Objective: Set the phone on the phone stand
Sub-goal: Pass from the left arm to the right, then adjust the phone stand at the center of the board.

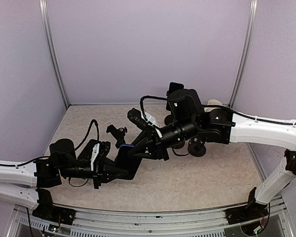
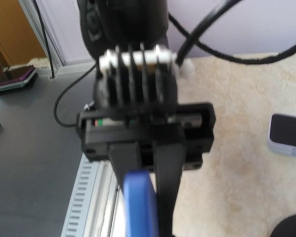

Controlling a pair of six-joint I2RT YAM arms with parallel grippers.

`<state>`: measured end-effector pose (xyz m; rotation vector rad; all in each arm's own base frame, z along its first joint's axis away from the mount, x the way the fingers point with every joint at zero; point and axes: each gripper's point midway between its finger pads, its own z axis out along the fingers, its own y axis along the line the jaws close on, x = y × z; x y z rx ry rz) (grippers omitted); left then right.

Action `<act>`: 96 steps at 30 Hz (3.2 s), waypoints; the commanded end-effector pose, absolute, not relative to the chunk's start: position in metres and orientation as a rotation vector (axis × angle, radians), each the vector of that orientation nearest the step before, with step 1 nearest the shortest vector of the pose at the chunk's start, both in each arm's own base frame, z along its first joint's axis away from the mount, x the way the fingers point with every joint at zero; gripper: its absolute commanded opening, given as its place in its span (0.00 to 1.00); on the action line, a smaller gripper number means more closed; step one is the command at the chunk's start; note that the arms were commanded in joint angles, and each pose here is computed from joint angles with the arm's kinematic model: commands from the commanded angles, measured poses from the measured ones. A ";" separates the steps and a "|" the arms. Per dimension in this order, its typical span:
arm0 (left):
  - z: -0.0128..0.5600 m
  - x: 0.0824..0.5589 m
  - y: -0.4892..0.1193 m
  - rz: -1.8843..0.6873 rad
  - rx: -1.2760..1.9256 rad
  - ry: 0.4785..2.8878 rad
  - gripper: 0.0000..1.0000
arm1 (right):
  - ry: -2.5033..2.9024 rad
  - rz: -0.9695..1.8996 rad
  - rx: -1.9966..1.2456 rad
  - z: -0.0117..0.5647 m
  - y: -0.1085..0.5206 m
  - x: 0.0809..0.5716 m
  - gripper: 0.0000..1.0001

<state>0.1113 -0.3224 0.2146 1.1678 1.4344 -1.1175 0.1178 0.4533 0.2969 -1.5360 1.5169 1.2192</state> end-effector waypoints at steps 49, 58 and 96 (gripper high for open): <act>0.240 0.113 -0.326 -1.106 1.141 1.320 0.00 | 1.418 1.327 -1.440 0.309 0.461 0.118 0.26; 0.238 0.112 -0.326 -1.107 1.140 1.321 0.00 | 1.405 1.340 -1.457 0.307 0.461 0.115 0.08; 0.273 0.249 -0.211 -0.672 0.596 1.454 0.78 | 1.519 1.041 -1.351 0.317 0.404 0.155 0.00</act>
